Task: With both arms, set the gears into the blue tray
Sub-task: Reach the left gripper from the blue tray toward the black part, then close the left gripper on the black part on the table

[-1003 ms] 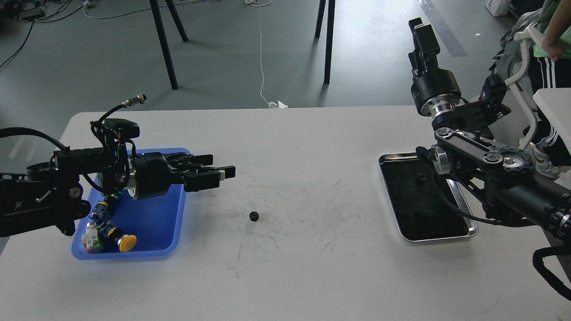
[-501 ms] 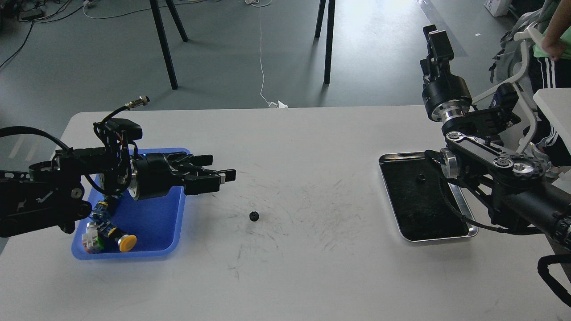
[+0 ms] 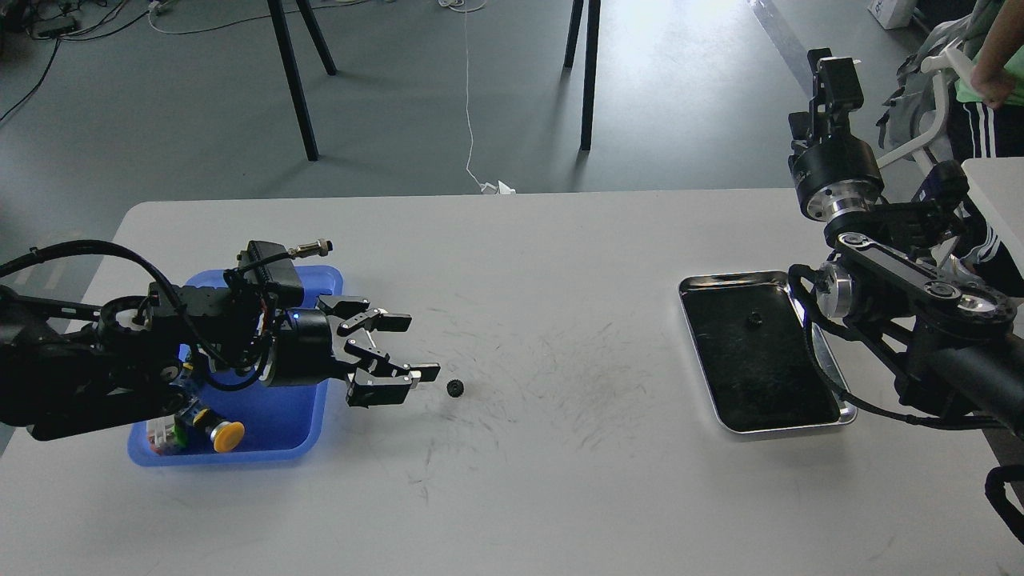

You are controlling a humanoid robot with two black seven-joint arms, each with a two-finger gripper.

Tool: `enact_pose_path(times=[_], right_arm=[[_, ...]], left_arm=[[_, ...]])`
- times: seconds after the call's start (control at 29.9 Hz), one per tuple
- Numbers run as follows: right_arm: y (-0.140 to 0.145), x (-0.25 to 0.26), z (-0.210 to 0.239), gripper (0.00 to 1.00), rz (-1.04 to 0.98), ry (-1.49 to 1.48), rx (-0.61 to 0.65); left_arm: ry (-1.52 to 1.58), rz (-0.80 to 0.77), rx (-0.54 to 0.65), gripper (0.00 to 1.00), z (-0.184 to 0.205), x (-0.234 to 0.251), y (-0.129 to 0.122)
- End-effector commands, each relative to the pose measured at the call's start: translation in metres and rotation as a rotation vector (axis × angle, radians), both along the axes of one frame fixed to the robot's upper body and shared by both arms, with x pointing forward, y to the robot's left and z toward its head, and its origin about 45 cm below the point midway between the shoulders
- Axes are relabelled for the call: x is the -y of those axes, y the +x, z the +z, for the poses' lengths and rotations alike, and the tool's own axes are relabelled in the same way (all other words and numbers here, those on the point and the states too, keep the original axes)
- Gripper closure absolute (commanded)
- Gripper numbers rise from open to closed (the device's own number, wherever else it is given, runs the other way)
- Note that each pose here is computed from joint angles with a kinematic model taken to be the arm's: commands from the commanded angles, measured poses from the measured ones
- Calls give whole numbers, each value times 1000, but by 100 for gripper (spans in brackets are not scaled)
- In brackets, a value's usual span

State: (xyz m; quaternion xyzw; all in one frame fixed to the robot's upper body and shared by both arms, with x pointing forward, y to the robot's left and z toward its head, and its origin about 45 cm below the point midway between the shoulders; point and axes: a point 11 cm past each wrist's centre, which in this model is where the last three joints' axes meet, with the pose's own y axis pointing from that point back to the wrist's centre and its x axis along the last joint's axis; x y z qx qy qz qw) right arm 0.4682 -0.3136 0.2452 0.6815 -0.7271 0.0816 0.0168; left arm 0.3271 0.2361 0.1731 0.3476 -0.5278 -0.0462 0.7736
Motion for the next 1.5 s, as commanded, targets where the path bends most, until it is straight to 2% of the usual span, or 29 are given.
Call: enact_pose_path(times=[0.0, 0.23, 0.33, 0.5, 0.97, 1.3, 1.47], right_arm=[[-1, 2, 0, 5, 4, 47, 1], [-5, 3, -3, 5, 31, 61, -4], [-5, 3, -3, 5, 31, 61, -4], [-6, 5, -3, 5, 32, 61, -4], [-16, 2, -17, 5, 56, 81, -32], [-17, 4, -20, 5, 57, 75, -39], [-18, 4, -22, 5, 61, 72, -45]], left_arm=[[27, -58, 44, 21, -9, 8, 4], [86, -92, 52, 24, -31, 5, 4], [80, -94, 72, 32, -34, 5, 6], [92, -84, 55, 36, -48, -2, 0], [109, -78, 57, 36, -64, -10, -5], [55, -114, 97, 36, -58, 8, -4], [14, -164, 101, 36, -62, 35, -8]])
